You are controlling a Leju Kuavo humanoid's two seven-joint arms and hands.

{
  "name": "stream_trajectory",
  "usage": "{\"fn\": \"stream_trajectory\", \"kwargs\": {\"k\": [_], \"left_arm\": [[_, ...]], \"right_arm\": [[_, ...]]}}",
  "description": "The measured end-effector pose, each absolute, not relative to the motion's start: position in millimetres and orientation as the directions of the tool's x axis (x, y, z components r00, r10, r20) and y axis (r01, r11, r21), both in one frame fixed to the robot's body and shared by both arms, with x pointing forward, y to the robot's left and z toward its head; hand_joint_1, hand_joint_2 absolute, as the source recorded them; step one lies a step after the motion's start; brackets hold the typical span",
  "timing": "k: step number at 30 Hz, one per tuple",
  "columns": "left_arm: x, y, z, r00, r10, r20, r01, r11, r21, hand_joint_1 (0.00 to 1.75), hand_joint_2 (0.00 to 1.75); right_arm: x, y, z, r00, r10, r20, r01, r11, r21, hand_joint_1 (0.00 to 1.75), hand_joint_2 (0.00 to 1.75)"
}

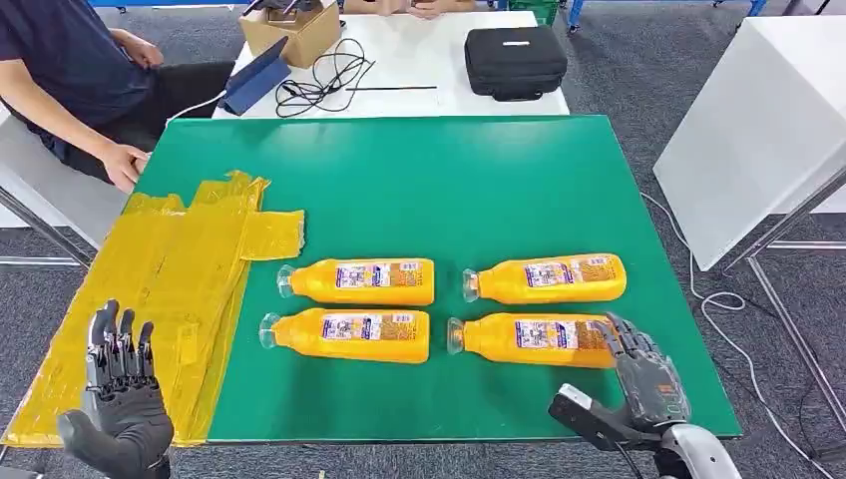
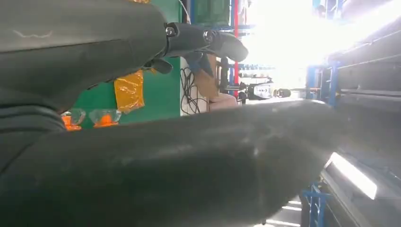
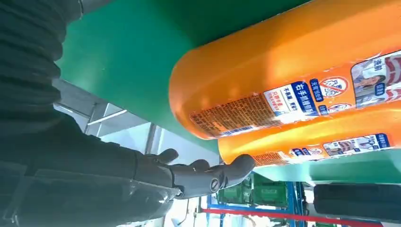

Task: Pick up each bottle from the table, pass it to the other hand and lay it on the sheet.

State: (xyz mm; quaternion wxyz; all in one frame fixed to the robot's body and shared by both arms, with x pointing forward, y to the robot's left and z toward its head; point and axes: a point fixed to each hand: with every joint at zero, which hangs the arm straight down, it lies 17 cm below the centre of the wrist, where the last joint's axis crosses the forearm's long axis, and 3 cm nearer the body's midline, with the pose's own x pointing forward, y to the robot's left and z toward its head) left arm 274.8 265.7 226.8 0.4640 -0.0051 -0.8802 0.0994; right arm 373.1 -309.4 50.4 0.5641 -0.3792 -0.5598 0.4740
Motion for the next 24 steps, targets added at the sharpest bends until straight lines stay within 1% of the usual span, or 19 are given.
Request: {"fn": "stream_trajectory", "kwargs": {"k": [12, 24], "left_arm": [[275.6, 268.6, 227.7, -0.574, 0.097, 0.813, -0.088, 0.980, -0.179, 0.00, 0.00], [282.9, 267.8, 227.5, -0.571, 0.103, 0.815, -0.080, 0.980, -0.180, 0.00, 0.00]], "right_arm": [[407.7, -282.5, 59.2, -0.119, 0.955, 0.272, -0.123, 0.257, -0.958, 0.00, 1.75], [417.6, -257.3, 49.4, -0.150, 0.948, 0.281, -0.162, 0.257, -0.953, 0.00, 1.75]]}}
